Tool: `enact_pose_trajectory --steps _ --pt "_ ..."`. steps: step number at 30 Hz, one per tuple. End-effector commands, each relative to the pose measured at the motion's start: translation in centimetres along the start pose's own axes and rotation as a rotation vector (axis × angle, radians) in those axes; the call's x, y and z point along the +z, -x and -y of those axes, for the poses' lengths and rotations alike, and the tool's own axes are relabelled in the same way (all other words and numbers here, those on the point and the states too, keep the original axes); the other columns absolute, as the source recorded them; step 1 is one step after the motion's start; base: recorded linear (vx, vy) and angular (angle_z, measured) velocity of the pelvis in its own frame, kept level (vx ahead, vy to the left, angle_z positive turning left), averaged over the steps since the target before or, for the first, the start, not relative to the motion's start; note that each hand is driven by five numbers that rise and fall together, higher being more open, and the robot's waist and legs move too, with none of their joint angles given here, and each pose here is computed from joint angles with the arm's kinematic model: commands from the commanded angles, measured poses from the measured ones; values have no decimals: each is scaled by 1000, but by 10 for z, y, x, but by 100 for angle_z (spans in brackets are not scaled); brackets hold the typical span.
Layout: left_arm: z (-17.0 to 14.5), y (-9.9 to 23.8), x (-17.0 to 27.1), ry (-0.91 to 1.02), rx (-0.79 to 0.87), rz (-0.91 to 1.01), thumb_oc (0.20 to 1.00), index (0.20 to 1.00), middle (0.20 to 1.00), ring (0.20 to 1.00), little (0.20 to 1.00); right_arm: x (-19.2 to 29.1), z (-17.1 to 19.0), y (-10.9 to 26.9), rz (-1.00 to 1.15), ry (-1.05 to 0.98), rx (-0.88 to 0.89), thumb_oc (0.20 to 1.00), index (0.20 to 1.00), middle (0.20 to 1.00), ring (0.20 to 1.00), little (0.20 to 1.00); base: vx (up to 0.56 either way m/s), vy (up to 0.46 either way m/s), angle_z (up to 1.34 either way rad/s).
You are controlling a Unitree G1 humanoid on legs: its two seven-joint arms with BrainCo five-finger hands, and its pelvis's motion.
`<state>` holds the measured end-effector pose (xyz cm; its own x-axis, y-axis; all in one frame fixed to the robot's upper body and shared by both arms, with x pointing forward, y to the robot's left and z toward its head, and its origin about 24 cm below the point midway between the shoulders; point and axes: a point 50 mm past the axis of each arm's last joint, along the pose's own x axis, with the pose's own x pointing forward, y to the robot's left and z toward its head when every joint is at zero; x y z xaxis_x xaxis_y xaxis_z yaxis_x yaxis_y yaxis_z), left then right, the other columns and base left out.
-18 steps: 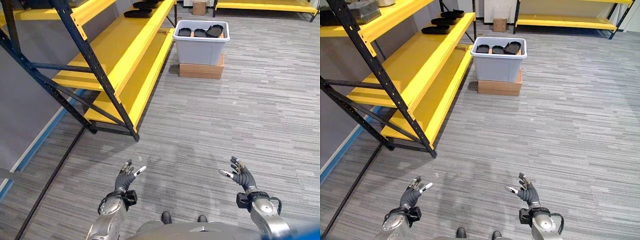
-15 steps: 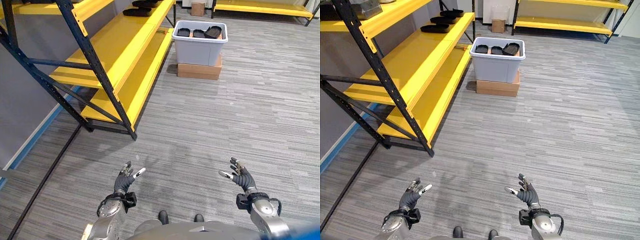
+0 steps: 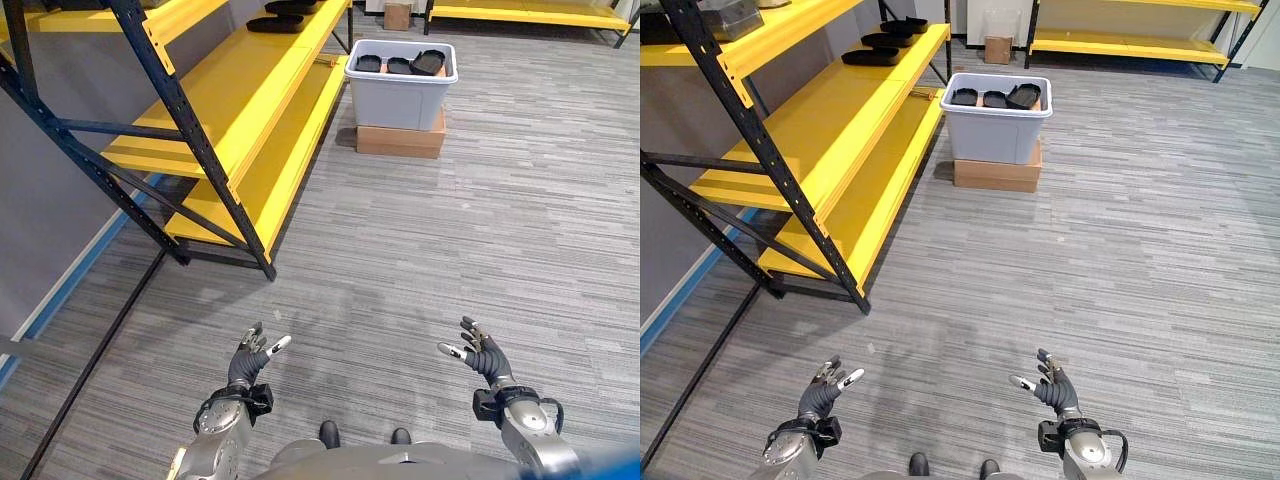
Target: Move parts from the plastic box to the shelf.
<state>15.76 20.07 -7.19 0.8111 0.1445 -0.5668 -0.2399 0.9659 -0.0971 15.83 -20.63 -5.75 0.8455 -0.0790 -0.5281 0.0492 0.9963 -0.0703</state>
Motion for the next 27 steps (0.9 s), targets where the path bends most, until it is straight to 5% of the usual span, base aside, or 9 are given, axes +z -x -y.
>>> enact_pose_trajectory --steps 1,27 --pt "-4 -3 24 -16 -12 107 1000 1000 1000 1000 1000 20 2 -2 94 24 14 1000 1000 1000 1000 1000 0 0 0" --pt "11 -9 71 -89 -124 289 1000 1000 1000 1000 1000 42 -4 -11 182 18 46 1000 1000 1000 1000 1000 -5 42 -1"
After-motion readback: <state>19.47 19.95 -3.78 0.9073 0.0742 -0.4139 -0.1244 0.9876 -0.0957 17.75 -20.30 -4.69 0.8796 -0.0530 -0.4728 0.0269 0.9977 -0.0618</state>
